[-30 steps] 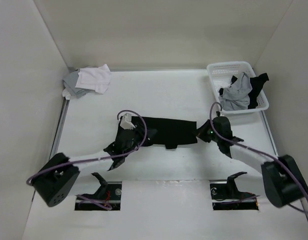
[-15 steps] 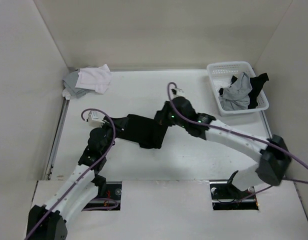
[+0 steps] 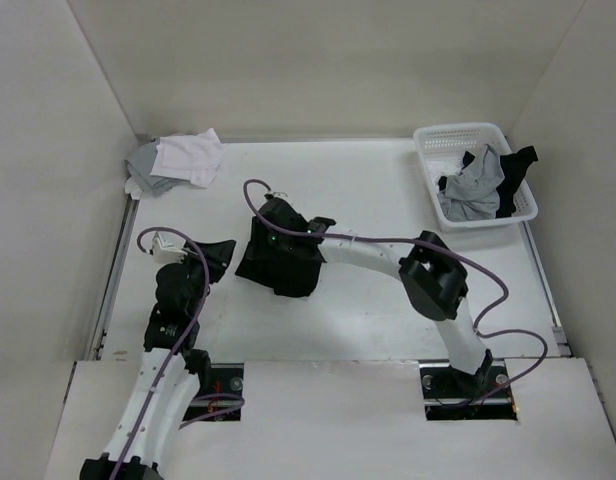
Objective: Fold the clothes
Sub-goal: Fold the tank top
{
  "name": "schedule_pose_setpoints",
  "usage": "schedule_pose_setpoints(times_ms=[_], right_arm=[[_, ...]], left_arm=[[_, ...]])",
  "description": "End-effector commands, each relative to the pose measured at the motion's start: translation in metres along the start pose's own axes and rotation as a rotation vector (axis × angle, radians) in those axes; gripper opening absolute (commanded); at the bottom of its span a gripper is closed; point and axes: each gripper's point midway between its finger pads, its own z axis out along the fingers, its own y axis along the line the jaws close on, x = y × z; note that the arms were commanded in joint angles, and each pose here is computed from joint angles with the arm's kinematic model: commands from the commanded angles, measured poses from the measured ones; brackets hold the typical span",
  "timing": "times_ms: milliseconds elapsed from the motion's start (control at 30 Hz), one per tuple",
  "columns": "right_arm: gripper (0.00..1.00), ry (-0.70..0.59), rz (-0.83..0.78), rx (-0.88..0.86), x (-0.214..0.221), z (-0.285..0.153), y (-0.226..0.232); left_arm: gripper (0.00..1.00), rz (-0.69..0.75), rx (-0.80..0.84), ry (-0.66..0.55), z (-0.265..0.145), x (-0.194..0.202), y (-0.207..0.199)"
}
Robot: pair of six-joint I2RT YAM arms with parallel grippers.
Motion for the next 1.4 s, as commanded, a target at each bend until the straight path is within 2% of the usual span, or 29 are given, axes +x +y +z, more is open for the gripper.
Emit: schedule_pose_setpoints(times_ms=[0,67,100,200,233,333,433,500,600,667,800,967,1067,1167,1300,1367], right_arm=[[0.53,-0.101,0.015,-0.177,-0.035,-0.056,0.048],[0.54,-0.170,0.031,-0.192,-0.045,-0.080,0.037],[0.48,-0.203,0.042,-0.189,-0.052,-0.090,0.026],[0.04,-0.216,0.049,-0.155,-0.049,-0.099,-0.010],[0.00,-0.210,0.038,-0.147,-0.041,-0.102,-0.019],[0.00,-0.230,-0.010,-0.112,-0.025,-0.105,-0.044],[0.03,-0.230,-0.013,-0.117,-0.016,-0.102,-0.050],[0.03,-0.233,-0.018,-0.130,-0.017,-0.096,-0.047],[0.03,-0.209,-0.018,-0.135,-0.022,-0.074,-0.046],[0.03,-0.202,0.000,-0.114,-0.026,-0.057,-0.057],[0.03,-0.161,0.034,-0.099,-0.018,-0.029,-0.078],[0.03,-0.128,0.067,-0.068,-0.005,-0.011,-0.099],[0.05,-0.125,0.071,-0.074,-0.003,-0.012,-0.100],[0.12,-0.148,0.066,-0.100,-0.011,-0.025,-0.092],[0.34,-0.186,0.051,-0.140,-0.024,-0.048,-0.077],[0.40,-0.206,0.044,-0.156,-0.028,-0.062,-0.073]], left_arm=[[0.31,0.028,0.031,0.050,0.000,0.009,-0.010],[0.31,0.038,0.022,0.066,0.003,0.017,-0.009],[0.31,0.048,0.011,0.080,0.007,0.024,-0.008],[0.32,0.105,-0.060,0.150,0.017,0.055,0.007],[0.34,0.125,-0.095,0.175,0.018,0.065,0.015],[0.47,0.141,-0.134,0.200,0.016,0.087,0.032],[0.47,0.107,-0.083,0.171,0.021,0.085,0.018],[0.44,0.099,-0.034,0.136,0.028,0.077,-0.002],[0.30,0.086,-0.048,0.118,0.044,0.076,0.000],[0.23,0.093,-0.100,0.142,0.051,0.085,0.020],[0.22,0.079,-0.203,0.156,0.050,0.096,0.072],[0.30,0.018,-0.281,0.155,0.037,0.097,0.121],[0.35,-0.001,-0.234,0.191,0.037,0.101,0.112],[0.49,-0.015,-0.159,0.184,0.031,0.096,0.093],[0.55,-0.039,-0.166,0.148,0.019,0.087,0.088],[0.57,-0.039,-0.191,0.104,0.014,0.077,0.089]])
